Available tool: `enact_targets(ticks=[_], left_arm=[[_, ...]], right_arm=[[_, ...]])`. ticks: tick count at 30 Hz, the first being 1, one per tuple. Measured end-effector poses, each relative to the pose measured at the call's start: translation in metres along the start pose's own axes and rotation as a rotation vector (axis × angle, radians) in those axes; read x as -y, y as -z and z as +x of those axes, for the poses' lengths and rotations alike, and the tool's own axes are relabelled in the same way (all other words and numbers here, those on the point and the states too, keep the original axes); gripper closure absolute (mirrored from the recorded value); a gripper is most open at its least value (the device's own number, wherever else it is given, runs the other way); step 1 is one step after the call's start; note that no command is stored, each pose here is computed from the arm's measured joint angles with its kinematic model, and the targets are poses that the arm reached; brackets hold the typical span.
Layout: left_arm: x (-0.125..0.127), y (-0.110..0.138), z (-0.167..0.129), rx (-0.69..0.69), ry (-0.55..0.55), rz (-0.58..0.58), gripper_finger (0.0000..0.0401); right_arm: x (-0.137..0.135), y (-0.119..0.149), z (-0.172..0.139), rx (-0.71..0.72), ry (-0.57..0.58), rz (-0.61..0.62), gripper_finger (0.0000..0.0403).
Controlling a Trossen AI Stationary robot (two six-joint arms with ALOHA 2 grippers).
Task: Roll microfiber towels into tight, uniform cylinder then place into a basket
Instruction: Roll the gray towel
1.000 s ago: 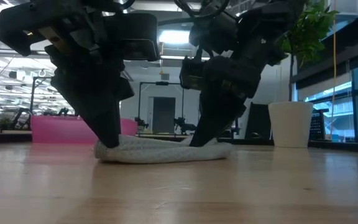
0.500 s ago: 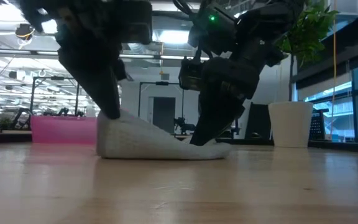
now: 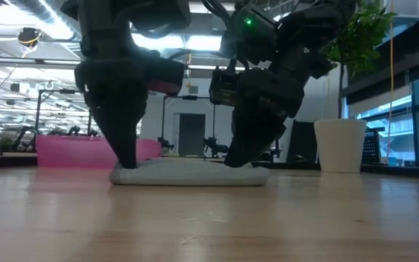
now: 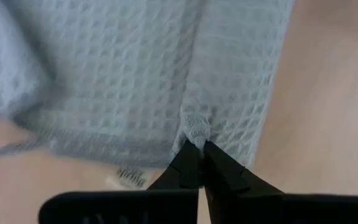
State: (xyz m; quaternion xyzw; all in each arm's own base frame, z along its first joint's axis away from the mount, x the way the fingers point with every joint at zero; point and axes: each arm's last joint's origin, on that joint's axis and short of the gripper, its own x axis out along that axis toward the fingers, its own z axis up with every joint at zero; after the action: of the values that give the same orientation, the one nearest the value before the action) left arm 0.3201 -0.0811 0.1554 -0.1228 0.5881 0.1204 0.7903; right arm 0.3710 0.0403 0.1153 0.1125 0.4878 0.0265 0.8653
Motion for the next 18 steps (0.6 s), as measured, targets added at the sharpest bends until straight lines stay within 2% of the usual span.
enact_targets(ticks=[9,18], left_arm=[[0.0,-0.001,0.012,-0.016,-0.013,0.014,0.0401],[0.0,-0.001,0.013,-0.016,-0.013,0.015,0.0401]], right_arm=[[-0.001,-0.001,-0.001,0.004,-0.015,0.0,0.0387],[0.0,-0.008,-0.006,0.023,-0.022,-0.049,0.0341]])
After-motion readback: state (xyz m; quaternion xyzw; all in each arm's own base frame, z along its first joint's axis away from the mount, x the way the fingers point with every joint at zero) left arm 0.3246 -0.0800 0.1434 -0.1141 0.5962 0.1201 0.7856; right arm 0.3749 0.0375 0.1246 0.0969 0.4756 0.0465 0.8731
